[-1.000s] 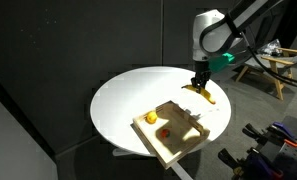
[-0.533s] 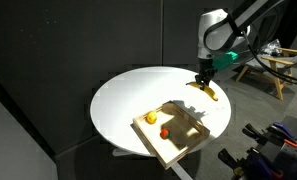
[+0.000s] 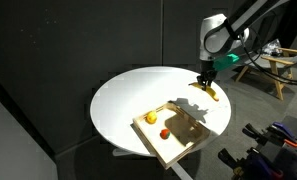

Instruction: Remove the banana from the crate and put it on the table

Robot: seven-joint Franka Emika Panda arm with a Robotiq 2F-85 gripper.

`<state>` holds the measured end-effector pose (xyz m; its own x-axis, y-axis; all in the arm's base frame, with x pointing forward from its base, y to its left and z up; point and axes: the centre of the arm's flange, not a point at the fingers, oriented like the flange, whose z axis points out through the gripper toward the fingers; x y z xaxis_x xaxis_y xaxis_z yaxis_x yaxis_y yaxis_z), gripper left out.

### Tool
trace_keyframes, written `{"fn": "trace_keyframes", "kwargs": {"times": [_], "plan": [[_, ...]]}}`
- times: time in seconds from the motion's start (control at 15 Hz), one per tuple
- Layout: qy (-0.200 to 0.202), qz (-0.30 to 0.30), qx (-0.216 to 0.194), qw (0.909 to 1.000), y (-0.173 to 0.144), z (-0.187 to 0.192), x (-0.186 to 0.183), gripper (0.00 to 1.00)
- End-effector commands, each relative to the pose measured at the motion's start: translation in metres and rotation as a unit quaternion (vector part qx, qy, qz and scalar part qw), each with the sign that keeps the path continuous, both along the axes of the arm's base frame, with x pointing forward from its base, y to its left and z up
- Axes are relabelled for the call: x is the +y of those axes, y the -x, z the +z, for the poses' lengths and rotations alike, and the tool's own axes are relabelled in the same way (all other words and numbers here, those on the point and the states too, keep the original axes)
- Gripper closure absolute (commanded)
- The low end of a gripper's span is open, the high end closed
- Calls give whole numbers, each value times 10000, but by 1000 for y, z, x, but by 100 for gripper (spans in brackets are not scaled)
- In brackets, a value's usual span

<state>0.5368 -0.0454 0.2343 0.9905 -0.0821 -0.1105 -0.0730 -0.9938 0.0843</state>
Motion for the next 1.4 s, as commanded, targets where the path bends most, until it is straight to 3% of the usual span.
{"fn": "trace_keyframes", "kwargs": {"times": [0.0, 0.6, 0.67, 1.33], "plan": [[1, -1, 3, 10000, -1, -1, 0, 59], [1, -1, -8, 10000, -2, 0, 0, 59], [-5, -37, -18, 10000, -6, 1, -3, 84], [-43, -266, -120, 9996, -40, -6, -42, 84]]}}
